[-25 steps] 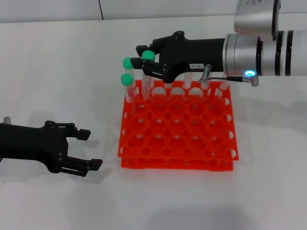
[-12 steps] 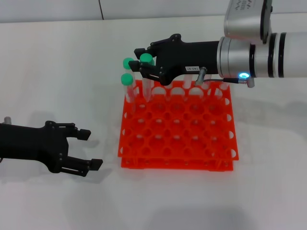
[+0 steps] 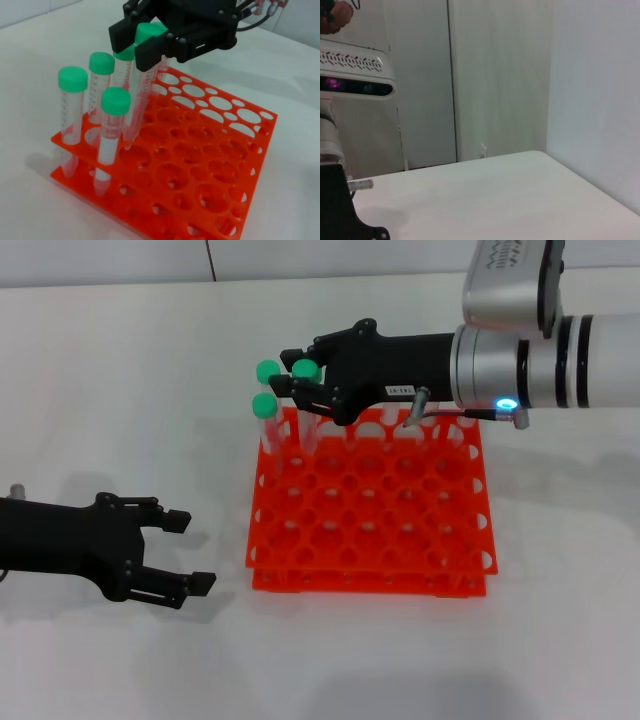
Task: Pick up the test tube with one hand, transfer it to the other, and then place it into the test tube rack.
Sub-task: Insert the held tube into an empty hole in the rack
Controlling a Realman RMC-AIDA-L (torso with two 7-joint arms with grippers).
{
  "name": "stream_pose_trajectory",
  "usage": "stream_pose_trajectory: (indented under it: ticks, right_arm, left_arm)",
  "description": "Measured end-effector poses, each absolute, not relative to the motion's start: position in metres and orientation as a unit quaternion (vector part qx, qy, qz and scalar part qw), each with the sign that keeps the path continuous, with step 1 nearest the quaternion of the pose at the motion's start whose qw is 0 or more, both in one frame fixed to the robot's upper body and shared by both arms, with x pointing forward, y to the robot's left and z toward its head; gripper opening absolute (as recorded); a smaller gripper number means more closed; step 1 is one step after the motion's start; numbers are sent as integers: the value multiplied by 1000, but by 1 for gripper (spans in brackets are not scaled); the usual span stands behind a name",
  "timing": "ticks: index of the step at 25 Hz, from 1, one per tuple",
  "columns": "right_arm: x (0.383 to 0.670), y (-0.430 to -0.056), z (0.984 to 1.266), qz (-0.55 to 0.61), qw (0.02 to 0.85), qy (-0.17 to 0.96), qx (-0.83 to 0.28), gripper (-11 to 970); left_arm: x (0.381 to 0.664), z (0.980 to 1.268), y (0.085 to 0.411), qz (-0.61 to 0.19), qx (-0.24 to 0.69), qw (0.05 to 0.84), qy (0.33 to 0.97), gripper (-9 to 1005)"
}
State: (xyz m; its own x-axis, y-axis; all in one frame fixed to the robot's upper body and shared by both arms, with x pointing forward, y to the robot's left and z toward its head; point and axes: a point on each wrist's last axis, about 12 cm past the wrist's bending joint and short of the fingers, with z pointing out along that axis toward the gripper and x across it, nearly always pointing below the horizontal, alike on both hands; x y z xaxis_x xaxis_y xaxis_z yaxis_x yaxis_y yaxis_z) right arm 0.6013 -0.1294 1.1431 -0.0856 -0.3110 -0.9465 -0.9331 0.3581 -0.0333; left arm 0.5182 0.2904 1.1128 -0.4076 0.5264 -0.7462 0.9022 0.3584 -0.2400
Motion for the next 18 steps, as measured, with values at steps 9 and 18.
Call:
stream_pose_trajectory:
  ticks: [9,18]
  right_arm:
    - [601,-128,1141,317,485,666,-469,266]
    - [602,-131,1137,314,482,674,-463,265]
  left_arm:
    - [519,1113,288,-328,463,288,771,895]
    - [519,1112,287,-328,463,289,771,892]
